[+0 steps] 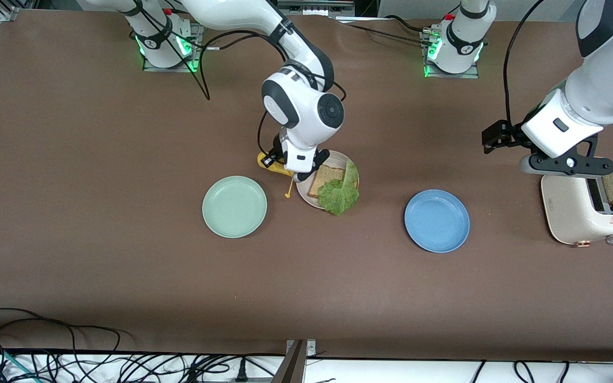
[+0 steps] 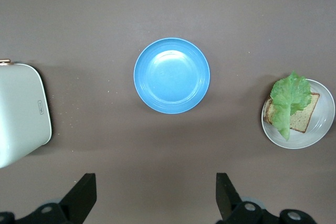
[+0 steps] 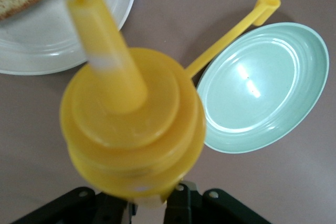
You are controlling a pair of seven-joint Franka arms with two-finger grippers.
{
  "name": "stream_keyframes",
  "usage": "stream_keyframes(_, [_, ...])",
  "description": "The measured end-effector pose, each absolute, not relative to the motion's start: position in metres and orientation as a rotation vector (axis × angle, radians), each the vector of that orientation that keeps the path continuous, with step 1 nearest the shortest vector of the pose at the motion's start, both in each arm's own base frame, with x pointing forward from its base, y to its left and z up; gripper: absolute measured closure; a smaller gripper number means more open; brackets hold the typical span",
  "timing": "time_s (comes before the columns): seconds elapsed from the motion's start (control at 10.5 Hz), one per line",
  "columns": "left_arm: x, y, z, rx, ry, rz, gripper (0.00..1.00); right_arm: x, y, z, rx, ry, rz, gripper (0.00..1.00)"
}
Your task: Make sandwich on beige plate with both arms
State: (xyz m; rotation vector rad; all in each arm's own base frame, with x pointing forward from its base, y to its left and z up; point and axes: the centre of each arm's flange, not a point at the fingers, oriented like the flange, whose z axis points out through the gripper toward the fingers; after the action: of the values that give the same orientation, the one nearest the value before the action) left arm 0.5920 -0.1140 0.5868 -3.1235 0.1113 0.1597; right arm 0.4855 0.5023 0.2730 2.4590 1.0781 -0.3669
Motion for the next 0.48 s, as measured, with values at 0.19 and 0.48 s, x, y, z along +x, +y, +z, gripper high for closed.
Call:
stream_keyframes(0.19, [0.592, -0.115, 0.587, -3.123, 0.113, 0.162, 0.0, 0.485, 0.505, 0.268, 2.422, 1.055, -0.389, 0.77])
stream_keyframes(0.48, [0.592, -0.115, 0.587, -3.123, 0.113, 0.164, 0.0, 0.476, 0.527, 0.245, 2.369, 1.068, -0.383, 0.77])
